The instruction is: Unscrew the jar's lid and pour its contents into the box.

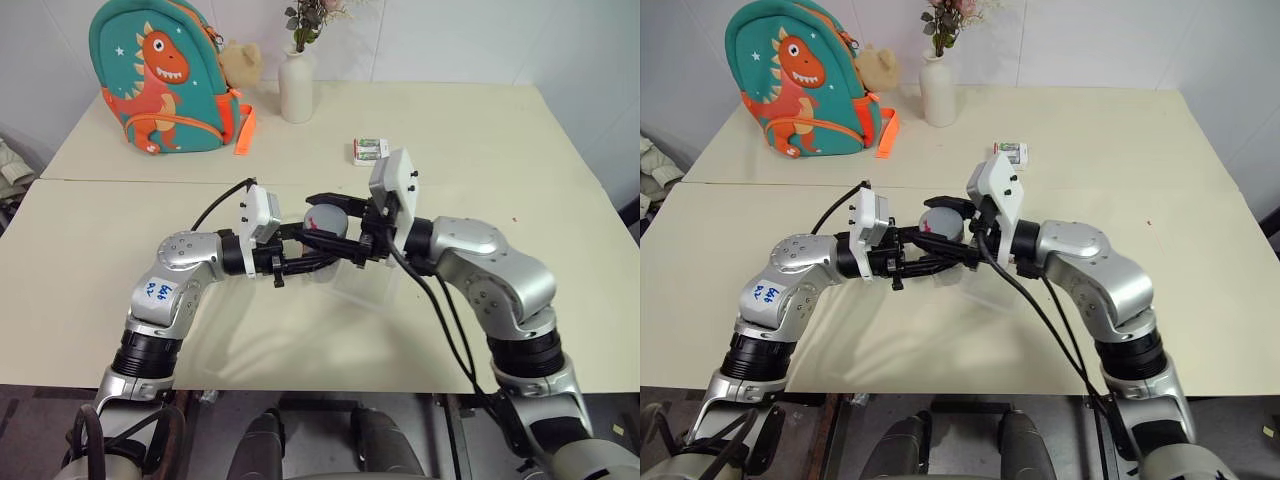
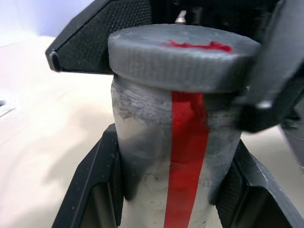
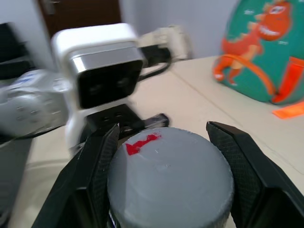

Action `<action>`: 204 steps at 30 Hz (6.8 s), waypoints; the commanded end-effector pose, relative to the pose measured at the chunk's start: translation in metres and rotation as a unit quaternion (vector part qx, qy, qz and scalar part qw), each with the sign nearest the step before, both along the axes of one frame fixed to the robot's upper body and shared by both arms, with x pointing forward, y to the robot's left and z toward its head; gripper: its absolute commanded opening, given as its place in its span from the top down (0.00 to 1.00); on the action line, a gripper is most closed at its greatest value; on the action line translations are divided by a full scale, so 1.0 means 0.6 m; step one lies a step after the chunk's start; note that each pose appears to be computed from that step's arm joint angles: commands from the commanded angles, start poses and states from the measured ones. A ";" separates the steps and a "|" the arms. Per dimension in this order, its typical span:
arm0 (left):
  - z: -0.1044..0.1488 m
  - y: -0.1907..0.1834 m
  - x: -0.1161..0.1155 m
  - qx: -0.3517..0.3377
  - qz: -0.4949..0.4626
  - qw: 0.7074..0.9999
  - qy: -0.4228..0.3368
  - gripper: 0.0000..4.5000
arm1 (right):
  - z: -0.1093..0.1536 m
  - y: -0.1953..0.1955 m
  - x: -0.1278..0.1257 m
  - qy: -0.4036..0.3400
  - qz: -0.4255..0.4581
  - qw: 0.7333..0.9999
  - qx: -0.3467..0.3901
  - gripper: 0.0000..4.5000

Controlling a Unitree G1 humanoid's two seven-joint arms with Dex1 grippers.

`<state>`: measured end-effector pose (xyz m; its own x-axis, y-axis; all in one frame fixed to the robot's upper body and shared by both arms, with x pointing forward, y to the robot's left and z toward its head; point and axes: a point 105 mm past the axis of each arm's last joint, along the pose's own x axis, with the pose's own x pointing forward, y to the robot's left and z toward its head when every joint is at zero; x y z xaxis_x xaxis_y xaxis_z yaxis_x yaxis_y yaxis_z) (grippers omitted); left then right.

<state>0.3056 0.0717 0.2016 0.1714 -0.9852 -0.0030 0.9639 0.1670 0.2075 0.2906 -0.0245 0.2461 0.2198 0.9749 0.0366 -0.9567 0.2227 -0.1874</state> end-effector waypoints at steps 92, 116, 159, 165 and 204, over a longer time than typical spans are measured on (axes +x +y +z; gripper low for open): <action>0.033 0.020 -0.016 -0.020 -0.053 0.997 -0.050 0.56 | 0.065 -0.007 -0.012 -0.040 0.024 0.999 -0.005 0.01; 0.031 0.021 -0.014 -0.027 -0.049 0.997 -0.043 0.56 | 0.063 -0.031 0.018 -0.046 -0.029 0.998 -0.010 0.01; 0.031 0.021 -0.012 -0.027 -0.051 0.998 -0.038 0.56 | 0.048 0.022 -0.002 -0.050 0.030 0.998 -0.021 0.01; 0.033 0.022 -0.011 -0.027 -0.050 0.998 -0.041 0.56 | 0.055 0.000 0.011 -0.058 0.004 0.998 -0.021 0.01; 0.029 0.021 -0.017 -0.025 -0.060 0.997 -0.037 0.56 | 0.046 -0.020 -0.011 -0.005 0.071 0.997 -0.042 0.01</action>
